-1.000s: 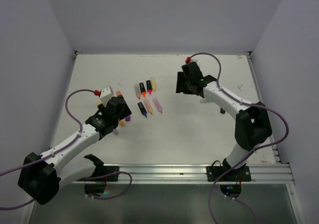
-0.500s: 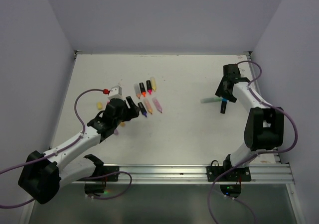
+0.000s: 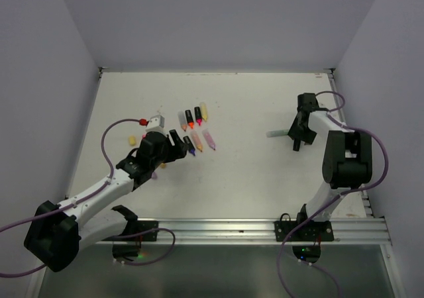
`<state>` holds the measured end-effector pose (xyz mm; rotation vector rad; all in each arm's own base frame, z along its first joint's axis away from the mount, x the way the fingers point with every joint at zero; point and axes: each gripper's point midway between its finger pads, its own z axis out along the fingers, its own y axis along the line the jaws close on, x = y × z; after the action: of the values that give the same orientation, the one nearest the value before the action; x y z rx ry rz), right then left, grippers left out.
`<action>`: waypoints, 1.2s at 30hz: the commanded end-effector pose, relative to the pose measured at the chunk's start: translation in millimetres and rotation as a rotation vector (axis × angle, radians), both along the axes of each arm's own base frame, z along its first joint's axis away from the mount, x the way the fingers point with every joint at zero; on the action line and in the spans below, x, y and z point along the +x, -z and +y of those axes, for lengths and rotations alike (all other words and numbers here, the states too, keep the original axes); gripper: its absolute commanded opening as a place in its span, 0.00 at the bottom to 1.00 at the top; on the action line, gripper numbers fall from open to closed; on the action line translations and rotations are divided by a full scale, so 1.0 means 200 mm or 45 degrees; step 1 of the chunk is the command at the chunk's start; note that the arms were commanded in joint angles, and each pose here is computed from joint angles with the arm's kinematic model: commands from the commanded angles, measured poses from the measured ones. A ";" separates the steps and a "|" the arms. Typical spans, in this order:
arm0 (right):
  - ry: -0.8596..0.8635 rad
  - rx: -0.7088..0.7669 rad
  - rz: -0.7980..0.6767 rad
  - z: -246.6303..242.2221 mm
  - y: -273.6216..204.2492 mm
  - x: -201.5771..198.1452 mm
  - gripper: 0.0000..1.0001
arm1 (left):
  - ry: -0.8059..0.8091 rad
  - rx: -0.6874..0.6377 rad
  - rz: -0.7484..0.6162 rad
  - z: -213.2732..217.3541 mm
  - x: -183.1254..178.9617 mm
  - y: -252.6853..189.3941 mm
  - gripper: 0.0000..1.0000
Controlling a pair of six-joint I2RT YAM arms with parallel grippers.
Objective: Open the pen caps
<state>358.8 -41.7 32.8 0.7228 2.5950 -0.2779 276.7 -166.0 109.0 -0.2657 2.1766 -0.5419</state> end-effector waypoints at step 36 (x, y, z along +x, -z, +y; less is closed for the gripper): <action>-0.879 0.419 -0.406 0.98 -0.50 -0.05 0.00 | 0.444 -0.304 -0.152 -0.46 0.16 -0.45 0.68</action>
<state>356.3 104.0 114.7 0.1530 2.4529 0.2364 301.4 -236.0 165.2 -0.0574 2.1381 -0.8510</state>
